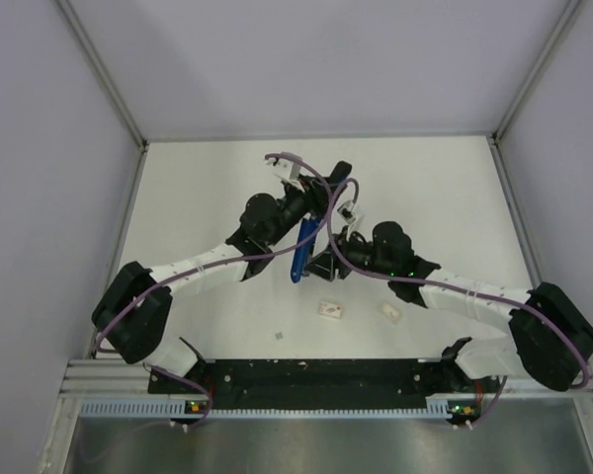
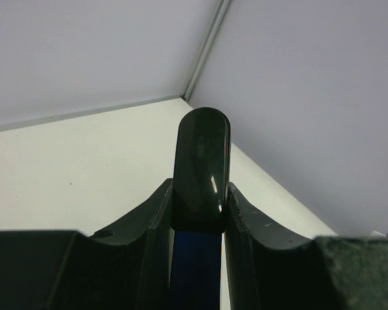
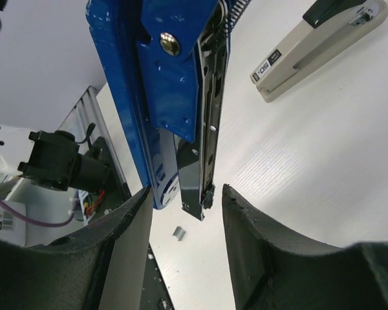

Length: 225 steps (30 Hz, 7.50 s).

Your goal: Unload the staples from the stapler

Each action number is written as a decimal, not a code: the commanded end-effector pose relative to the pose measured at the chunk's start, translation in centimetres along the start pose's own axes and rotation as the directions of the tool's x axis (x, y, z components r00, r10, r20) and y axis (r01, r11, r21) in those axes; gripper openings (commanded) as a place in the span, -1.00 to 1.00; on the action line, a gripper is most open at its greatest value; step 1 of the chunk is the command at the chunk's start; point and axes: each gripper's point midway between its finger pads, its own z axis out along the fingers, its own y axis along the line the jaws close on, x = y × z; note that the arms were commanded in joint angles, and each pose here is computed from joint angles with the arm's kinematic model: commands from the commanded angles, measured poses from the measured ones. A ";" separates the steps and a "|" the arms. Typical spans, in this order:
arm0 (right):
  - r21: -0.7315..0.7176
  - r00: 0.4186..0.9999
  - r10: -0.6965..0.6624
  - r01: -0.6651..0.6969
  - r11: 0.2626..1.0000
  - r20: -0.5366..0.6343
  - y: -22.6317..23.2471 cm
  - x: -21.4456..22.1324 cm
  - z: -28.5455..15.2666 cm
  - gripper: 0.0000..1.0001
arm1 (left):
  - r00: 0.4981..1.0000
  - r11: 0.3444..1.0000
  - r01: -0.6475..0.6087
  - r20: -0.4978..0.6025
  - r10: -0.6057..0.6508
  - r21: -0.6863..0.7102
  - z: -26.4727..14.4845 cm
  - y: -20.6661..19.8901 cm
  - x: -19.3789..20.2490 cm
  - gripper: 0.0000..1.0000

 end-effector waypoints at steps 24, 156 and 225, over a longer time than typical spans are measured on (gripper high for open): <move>0.147 0.986 -0.162 0.156 0.977 0.033 -3.1 -3.6 3.5 -0.08 | 0.964 0.968 -0.252 -0.082 0.253 0.021 2.7 -0.5 0.0 -1.00; 0.544 0.967 -0.089 0.209 0.812 -0.238 -9.8 -0.9 -1.2 0.07 | 0.898 0.902 -0.214 -0.438 0.031 -0.375 -14.5 6.8 -0.4 0.97; 0.653 0.895 0.038 0.295 0.698 -0.445 -17.4 4.4 2.7 -0.51 | 0.852 0.959 -0.185 -0.522 0.048 -0.214 -20.2 3.8 2.5 0.97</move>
